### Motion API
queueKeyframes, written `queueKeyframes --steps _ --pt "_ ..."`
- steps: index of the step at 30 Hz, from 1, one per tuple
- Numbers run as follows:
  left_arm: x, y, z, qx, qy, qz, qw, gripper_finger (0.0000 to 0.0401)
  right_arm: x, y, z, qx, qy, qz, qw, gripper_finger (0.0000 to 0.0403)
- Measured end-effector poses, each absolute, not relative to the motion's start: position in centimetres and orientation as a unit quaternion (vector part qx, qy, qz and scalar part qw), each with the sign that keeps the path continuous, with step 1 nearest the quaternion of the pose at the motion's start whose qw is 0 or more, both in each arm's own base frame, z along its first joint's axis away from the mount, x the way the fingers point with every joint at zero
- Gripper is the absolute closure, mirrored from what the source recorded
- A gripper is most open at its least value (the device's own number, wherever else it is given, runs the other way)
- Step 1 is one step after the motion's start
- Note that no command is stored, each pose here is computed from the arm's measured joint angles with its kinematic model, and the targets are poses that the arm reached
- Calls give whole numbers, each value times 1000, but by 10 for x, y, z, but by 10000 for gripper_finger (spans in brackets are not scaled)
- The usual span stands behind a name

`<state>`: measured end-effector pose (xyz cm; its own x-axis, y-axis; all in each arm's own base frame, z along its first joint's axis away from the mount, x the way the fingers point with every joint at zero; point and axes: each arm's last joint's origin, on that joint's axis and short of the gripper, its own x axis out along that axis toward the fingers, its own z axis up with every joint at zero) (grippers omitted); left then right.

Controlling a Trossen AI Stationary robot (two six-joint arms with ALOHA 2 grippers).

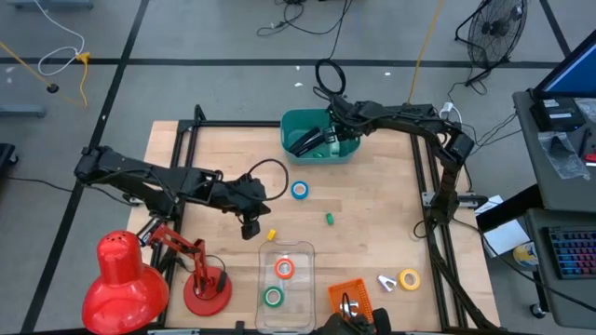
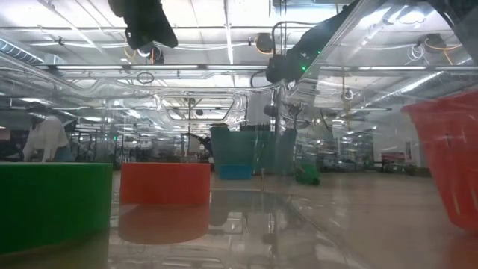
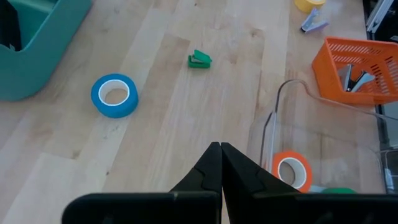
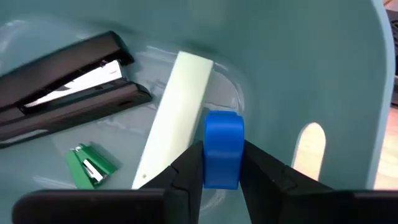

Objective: Pick and place Stapler, Stapler remover, tape
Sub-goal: Put the blue stapler into the green bin, then put the green stapler into the green bin

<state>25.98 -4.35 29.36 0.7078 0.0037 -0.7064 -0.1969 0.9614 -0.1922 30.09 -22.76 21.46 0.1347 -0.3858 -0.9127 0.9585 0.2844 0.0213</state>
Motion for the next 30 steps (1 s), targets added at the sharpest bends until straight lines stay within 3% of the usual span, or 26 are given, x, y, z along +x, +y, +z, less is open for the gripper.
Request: queueKeyframes --steps 6,19,24,30 --pt "259 -47 294 -129 379 51 915 400 302 -229 215 332 424 -494 682 307" --pt "259 -47 294 -130 378 51 915 400 303 -227 221 346 415 -479 692 233" --pt "260 -46 294 -124 375 52 917 400 304 -225 250 358 345 -447 744 228" --pt "263 -41 296 -130 360 60 922 400 306 -207 312 370 205 -350 836 239"
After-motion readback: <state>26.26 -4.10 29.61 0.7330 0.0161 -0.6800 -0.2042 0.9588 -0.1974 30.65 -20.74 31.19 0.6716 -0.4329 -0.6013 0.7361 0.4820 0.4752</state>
